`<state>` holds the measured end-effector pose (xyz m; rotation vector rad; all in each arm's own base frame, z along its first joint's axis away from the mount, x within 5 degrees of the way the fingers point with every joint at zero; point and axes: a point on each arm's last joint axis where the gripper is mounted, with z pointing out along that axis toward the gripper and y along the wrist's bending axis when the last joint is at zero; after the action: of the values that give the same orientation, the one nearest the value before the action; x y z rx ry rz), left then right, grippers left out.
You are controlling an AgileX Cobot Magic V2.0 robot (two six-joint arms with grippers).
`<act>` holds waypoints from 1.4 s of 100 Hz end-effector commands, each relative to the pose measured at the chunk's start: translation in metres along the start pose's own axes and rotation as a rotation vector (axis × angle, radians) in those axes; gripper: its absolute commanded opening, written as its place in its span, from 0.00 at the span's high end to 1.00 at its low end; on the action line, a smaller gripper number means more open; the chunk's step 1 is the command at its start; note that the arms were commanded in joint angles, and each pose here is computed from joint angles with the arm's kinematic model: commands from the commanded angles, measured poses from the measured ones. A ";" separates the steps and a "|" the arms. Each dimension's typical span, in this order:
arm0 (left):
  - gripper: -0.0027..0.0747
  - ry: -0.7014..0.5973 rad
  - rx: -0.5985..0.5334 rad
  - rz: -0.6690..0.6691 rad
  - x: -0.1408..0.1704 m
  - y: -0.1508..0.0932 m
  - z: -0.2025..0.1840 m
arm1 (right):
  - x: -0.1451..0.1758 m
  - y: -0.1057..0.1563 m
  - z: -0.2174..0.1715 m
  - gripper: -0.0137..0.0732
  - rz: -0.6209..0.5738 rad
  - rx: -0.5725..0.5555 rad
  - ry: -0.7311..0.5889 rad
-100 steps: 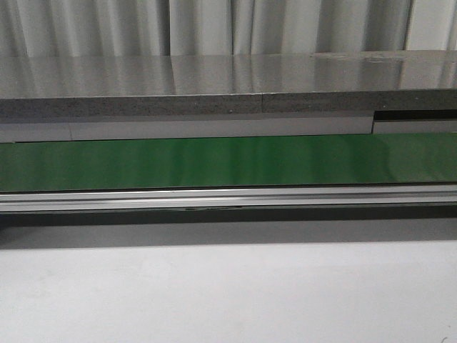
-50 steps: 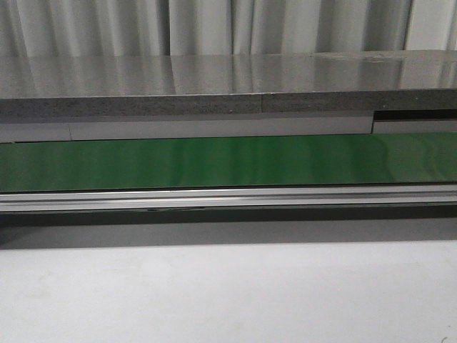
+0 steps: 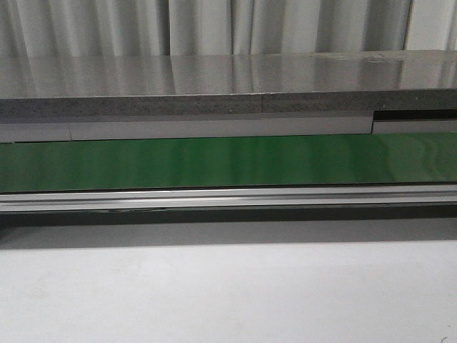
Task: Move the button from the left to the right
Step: 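Lower the left gripper toward the yellow button in the blue tray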
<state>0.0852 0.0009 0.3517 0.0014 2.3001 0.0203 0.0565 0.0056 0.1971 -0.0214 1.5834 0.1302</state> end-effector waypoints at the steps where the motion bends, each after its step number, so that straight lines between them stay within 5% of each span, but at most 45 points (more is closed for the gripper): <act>1: 0.99 -0.016 0.012 -0.013 -0.013 -0.001 -0.001 | -0.014 0.001 -0.003 0.92 -0.012 -0.003 -0.113; 26: 0.94 -0.034 0.014 -0.014 -0.018 -0.002 0.003 | -0.014 0.001 -0.003 0.92 -0.012 -0.003 -0.113; 36: 0.70 -0.034 0.014 -0.014 -0.018 -0.002 0.003 | -0.014 0.001 -0.003 0.92 -0.012 -0.003 -0.113; 48: 0.27 -0.037 0.014 -0.014 -0.019 -0.002 0.003 | -0.014 0.001 -0.003 0.92 -0.012 -0.003 -0.113; 58: 0.12 -0.037 0.016 -0.015 -0.019 -0.002 0.003 | -0.014 0.001 -0.003 0.92 -0.012 -0.003 -0.113; 80: 0.13 -0.022 -0.026 -0.007 -0.030 0.002 0.009 | -0.014 0.001 -0.003 0.92 -0.012 -0.003 -0.113; 110: 0.13 0.031 -0.099 0.014 -0.095 0.009 0.061 | -0.014 0.001 -0.003 0.92 -0.012 -0.003 -0.113; 140: 0.13 0.065 -0.102 -0.179 -0.145 0.064 0.121 | -0.014 0.001 -0.003 0.92 -0.012 -0.003 -0.113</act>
<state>0.2569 0.0518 0.3650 -0.2394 2.4534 0.0949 0.0565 0.0056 0.1971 -0.0214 1.5834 0.1302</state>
